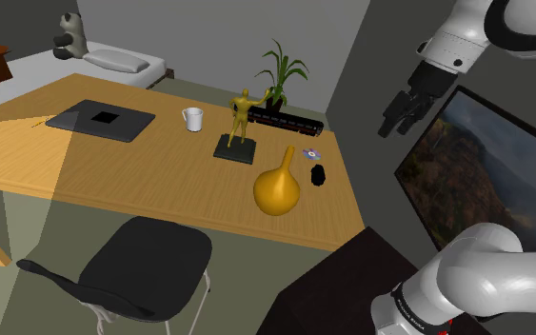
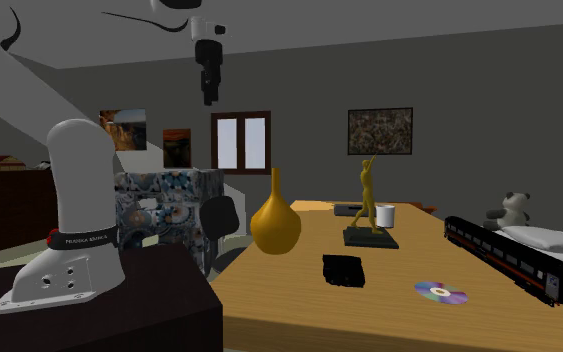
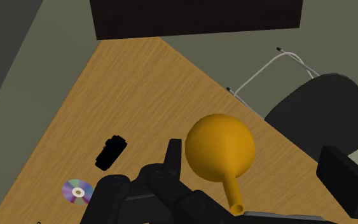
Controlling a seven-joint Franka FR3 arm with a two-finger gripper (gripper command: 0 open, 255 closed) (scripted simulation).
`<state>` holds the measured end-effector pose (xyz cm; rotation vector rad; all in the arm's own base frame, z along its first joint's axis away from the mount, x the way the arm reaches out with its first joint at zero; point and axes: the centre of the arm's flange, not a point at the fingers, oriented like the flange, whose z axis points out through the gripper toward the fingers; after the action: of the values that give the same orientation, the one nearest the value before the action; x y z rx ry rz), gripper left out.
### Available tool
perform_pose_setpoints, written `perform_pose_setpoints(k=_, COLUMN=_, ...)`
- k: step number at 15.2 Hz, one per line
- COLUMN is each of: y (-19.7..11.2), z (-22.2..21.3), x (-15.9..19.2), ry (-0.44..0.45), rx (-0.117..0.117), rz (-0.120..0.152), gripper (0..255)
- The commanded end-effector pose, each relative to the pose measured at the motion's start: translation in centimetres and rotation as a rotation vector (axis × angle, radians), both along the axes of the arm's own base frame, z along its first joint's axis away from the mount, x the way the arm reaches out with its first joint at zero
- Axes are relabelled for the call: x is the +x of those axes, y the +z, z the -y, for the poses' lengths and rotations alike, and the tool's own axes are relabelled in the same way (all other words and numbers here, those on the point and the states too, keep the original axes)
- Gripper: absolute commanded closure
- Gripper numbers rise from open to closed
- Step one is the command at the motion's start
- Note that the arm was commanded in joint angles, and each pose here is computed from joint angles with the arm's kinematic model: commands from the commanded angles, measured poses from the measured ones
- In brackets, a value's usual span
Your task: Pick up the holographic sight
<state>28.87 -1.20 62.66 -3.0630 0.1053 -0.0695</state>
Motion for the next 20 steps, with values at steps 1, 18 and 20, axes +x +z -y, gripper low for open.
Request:
perform_pose_setpoints(k=1, y=0.0, z=0.0, x=0.0, ry=0.000, rx=0.000, rz=0.000, gripper=0)
perform_pose_setpoints(k=18, y=-16.5, z=8.5, x=12.2, ry=-0.198, rx=-0.008, rz=-0.001, gripper=0)
perform_pose_setpoints(k=20, y=-18.4, z=9.6, x=13.5, ry=-0.221, rx=-0.009, rz=-0.001, gripper=0)
